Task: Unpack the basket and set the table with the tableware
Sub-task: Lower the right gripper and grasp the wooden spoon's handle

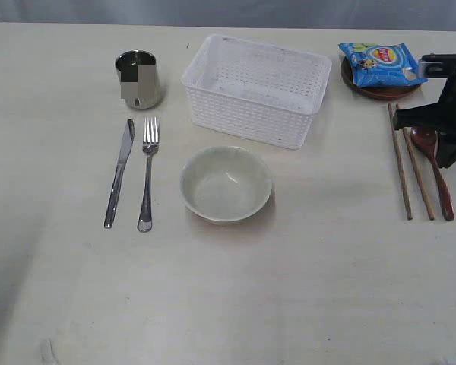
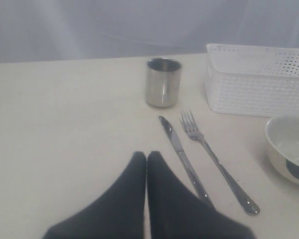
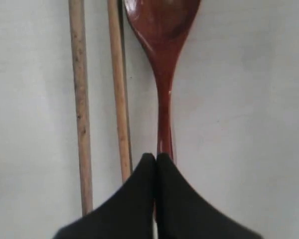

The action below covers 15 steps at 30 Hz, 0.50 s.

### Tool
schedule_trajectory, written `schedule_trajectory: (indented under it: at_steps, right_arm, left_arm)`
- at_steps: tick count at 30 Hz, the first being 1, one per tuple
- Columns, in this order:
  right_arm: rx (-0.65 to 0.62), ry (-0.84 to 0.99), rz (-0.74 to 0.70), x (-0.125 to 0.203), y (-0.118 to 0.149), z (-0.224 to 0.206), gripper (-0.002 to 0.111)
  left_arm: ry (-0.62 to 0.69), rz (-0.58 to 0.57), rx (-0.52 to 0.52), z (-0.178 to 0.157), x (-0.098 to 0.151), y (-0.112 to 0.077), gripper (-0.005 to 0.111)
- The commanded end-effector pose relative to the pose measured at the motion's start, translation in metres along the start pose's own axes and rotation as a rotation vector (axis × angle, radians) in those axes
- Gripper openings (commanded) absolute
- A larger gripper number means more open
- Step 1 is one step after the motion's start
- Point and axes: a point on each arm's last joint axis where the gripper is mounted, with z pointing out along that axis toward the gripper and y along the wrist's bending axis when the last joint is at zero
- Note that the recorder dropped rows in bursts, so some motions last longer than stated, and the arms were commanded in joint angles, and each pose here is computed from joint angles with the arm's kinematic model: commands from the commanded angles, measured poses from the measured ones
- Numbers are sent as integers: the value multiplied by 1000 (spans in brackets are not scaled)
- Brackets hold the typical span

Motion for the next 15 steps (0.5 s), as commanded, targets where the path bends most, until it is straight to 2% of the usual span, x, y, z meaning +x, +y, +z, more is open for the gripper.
schedule_trajectory:
  at_steps: [1, 10, 12, 15]
  right_arm:
    - [32, -44, -17, -4, -5, 0, 0]
    - [31, -72, -22, -6, -5, 0, 2]
    - [31, -75, -22, -7, -5, 0, 11]
    - [30, -80, -21, -7, -4, 0, 32]
  left_arm:
    - [-1, 0, 5, 0, 1, 0, 0]
    - [-1, 3, 5, 0, 1, 0, 0]
    - [-1, 3, 5, 0, 1, 0, 0]
    - [-1, 3, 5, 0, 1, 0, 0]
